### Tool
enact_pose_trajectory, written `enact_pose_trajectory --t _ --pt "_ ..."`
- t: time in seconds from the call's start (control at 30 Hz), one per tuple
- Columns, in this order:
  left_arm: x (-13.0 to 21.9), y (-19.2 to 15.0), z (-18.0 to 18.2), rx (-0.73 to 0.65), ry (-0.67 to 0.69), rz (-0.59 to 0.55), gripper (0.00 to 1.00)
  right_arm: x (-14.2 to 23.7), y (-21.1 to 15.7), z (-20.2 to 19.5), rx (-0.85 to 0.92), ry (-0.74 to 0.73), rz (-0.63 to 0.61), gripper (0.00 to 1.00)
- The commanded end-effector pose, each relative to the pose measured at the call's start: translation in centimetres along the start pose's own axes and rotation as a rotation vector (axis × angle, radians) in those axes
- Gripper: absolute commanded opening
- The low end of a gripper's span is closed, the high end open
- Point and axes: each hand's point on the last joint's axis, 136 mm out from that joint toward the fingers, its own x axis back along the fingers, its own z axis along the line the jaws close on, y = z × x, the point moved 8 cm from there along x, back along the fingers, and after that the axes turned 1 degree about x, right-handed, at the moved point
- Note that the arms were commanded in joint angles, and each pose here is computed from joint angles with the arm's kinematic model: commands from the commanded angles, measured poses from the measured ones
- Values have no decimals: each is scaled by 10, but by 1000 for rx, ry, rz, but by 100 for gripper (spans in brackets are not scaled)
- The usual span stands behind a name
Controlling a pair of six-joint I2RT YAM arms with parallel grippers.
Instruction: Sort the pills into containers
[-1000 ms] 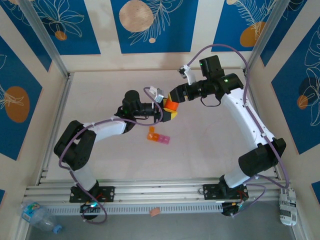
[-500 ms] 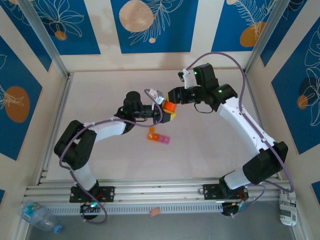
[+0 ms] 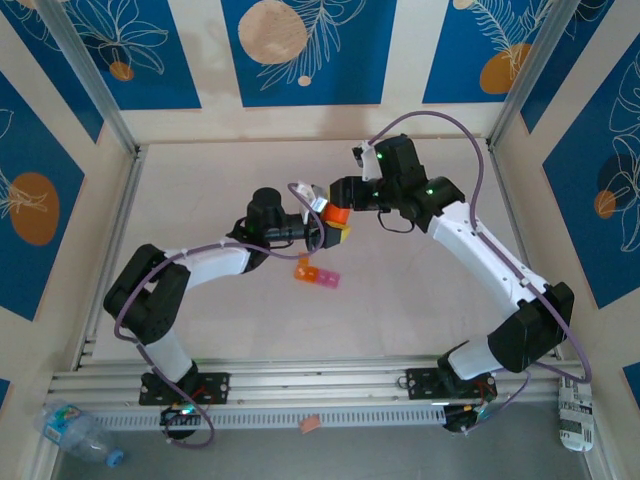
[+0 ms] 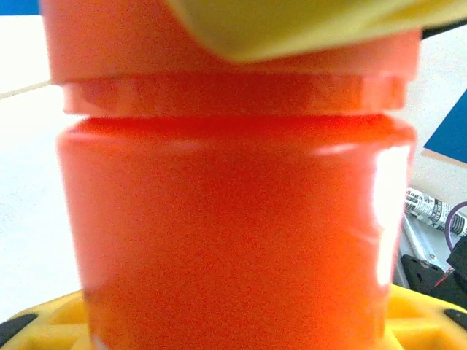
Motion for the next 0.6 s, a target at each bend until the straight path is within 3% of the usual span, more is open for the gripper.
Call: enact_pose_trajectory --t 0.0,0.13,0.33,0.57 --pt "0 45 -13 -182 -1 -155 0 20 0 4 -69 63 42 68" --pt "-3 46 -12 -152 -54 -144 0 57 11 5 12 151 -44 83" --pt "-6 48 -13 -101 -154 -126 0 84 14 5 154 241 -63 86" --pt "-10 48 -17 -43 -251 -97 0 80 21 6 268 249 17 85"
